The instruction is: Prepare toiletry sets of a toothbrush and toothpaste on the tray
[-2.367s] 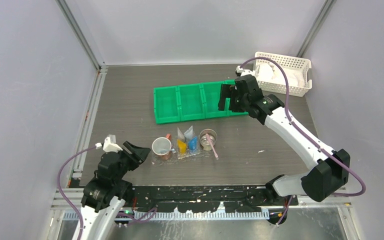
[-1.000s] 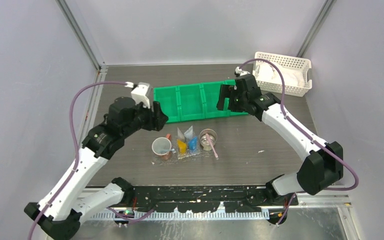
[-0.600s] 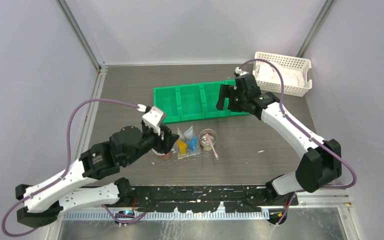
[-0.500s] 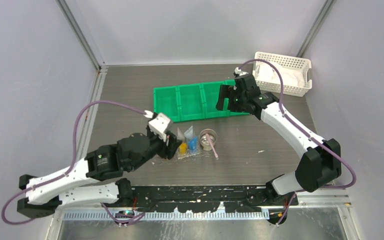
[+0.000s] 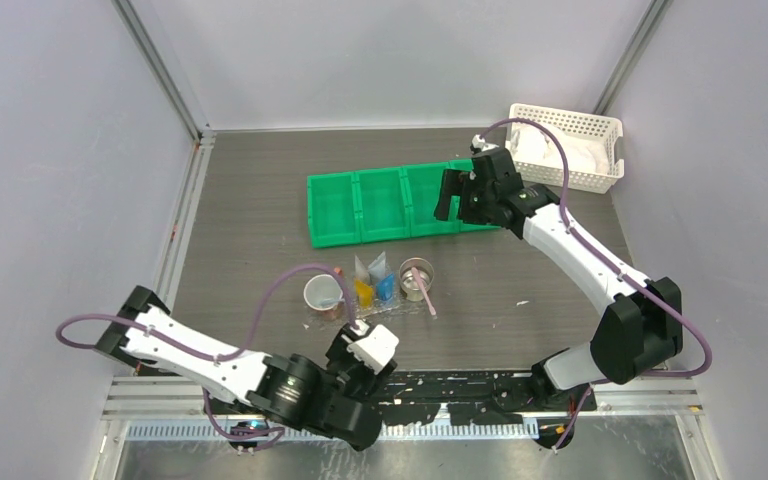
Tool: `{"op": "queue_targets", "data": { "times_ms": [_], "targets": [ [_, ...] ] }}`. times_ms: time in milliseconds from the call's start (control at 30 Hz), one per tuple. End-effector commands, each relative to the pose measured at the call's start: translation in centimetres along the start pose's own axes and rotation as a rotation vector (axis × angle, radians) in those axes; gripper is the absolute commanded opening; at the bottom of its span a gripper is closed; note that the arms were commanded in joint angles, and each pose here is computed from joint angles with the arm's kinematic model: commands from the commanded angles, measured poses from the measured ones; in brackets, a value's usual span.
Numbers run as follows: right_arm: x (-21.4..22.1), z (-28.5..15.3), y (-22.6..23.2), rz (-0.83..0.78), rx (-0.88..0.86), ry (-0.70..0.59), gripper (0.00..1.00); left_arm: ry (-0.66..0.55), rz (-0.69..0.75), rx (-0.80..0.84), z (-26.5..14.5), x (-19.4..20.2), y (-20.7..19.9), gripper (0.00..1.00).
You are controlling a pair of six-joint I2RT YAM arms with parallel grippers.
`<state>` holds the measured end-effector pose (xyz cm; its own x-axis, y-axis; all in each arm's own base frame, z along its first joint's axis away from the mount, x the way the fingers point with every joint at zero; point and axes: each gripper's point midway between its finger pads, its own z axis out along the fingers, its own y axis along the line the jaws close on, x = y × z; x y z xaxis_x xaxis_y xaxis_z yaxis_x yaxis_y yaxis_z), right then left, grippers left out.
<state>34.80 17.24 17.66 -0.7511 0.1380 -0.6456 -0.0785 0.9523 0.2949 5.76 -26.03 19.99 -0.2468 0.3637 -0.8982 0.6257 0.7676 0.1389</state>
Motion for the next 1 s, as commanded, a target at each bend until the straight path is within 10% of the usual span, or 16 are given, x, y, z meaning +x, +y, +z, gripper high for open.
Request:
{"op": "queue_targets", "data": {
  "times_ms": [0,967],
  "targets": [
    [-1.1,-1.2,0.1,0.026,-0.015,-0.045,1.0,-0.044,-0.155,-0.106,0.4,0.8,0.1,0.57],
    [-0.6,-1.0,1.2,0.053,-0.075,-0.002,1.0,0.082,-0.645,-0.321,4.3,15.8,4.3,0.61]
  ]
}}
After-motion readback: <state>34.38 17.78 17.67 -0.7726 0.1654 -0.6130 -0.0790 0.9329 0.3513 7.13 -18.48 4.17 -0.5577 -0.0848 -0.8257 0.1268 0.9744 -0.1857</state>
